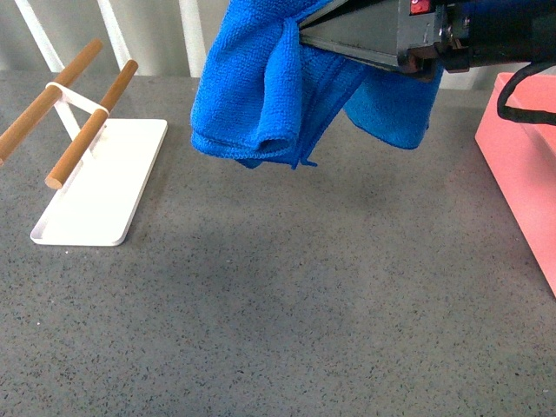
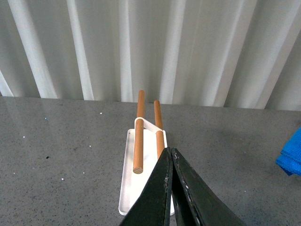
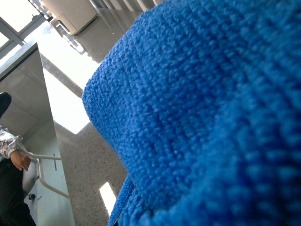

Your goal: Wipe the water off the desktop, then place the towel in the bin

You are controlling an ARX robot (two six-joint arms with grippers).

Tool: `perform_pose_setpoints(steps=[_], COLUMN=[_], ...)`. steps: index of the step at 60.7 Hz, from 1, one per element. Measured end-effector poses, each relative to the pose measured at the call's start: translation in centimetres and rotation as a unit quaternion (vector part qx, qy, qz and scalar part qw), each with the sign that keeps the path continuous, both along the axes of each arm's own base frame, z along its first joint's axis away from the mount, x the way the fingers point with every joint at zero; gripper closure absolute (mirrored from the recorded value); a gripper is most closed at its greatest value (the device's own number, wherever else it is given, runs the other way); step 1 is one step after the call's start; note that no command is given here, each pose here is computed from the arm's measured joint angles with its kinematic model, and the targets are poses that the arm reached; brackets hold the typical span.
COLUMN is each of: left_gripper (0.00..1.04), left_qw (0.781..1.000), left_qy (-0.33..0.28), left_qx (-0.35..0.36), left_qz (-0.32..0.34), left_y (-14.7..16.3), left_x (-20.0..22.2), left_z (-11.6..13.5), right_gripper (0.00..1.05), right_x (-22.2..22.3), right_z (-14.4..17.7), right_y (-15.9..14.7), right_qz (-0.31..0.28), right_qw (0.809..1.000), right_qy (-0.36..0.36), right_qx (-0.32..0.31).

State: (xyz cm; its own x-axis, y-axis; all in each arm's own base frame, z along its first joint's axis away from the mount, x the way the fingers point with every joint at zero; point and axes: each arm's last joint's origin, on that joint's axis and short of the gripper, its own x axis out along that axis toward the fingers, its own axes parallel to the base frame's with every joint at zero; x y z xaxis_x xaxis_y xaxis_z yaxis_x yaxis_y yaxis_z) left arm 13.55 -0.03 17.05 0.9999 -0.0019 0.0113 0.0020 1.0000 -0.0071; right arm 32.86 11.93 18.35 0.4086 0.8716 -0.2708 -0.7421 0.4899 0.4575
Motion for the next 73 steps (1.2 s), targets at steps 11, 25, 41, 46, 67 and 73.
perform_pose_setpoints(steps=[11, 25, 41, 46, 67, 73], left_gripper=[1.01, 1.01, 1.01, 1.01, 1.01, 1.01], left_qw=[1.000, 1.000, 1.000, 1.000, 1.000, 1.000], left_qy=[-0.005, -0.007, -0.007, -0.008, 0.003, -0.002], left_qx=[0.000, 0.000, 0.000, 0.000, 0.000, 0.000], left_qz=[0.000, 0.000, 0.000, 0.000, 0.000, 0.000], left_y=[0.0, 0.0, 0.0, 0.0, 0.0, 0.0], left_x=[-0.7, -1.5, -2.2, -2.4, -3.2, -3.8], left_z=[0.2, 0.4, 0.4, 0.4, 0.1, 0.0], right_gripper=[0.99, 0.99, 0.99, 0.99, 0.99, 0.99], right_x=[-0.1, -0.5, -0.8, -0.8, -0.7, -0.7], right_z=[-0.1, -0.6, -1.2, -1.5, -1.5, -1.4], right_y=[0.3, 0.6, 0.8, 0.9, 0.9, 1.0], right_qz=[-0.007, -0.013, -0.014, -0.010, -0.005, -0.006], right_qw=[1.000, 1.000, 0.999, 0.999, 0.999, 0.999], right_qy=[0.001, 0.009, 0.014, 0.015, 0.007, 0.007], right_qx=[-0.004, -0.015, -0.039, -0.046, -0.042, -0.041])
